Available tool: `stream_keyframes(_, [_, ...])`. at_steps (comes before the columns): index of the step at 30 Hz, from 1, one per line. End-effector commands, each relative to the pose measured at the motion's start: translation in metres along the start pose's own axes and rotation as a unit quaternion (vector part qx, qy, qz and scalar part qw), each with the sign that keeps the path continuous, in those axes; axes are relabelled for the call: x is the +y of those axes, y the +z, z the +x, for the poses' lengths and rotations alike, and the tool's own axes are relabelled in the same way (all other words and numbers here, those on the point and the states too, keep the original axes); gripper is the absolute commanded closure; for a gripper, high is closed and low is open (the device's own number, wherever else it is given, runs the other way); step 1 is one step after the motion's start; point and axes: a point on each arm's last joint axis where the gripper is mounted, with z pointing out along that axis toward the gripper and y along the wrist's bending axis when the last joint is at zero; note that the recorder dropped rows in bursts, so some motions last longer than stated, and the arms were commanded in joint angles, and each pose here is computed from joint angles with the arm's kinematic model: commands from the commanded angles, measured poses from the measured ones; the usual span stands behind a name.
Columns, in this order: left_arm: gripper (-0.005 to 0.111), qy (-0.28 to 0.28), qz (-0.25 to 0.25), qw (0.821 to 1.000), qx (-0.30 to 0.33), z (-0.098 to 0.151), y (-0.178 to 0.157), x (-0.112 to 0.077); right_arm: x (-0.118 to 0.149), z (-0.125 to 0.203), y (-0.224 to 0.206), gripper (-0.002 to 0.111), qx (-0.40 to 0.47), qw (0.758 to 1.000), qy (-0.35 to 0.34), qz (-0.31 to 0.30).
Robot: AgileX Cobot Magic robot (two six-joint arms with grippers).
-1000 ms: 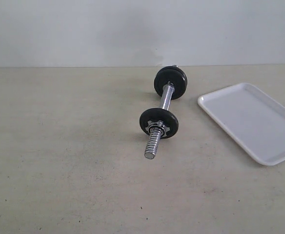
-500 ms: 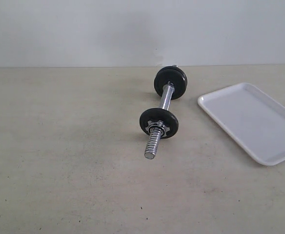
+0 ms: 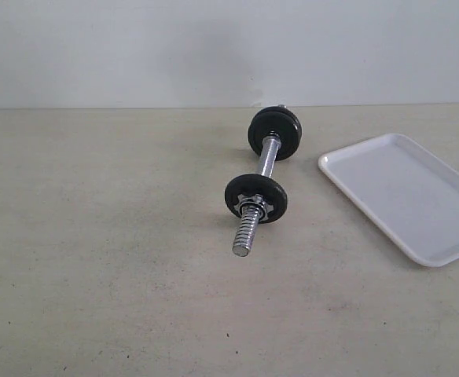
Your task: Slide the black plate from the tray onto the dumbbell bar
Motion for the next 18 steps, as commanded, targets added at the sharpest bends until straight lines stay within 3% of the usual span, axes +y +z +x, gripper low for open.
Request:
stream_keyframes(1, [0.102,0.004,-0.002,1.0,-0.002,0.0004,0.0,0.0003,0.0003,-0.0003,-0.0004,0.109,-0.003,1.0,-0.006,-0.003])
stream_keyframes(18, [0.102,0.004,-0.002,1.0,-0.003,0.0002,0.0,0.0004,0.0025,-0.0002,-0.0005,0.109,-0.002,1.0,-0.009,-0.023])
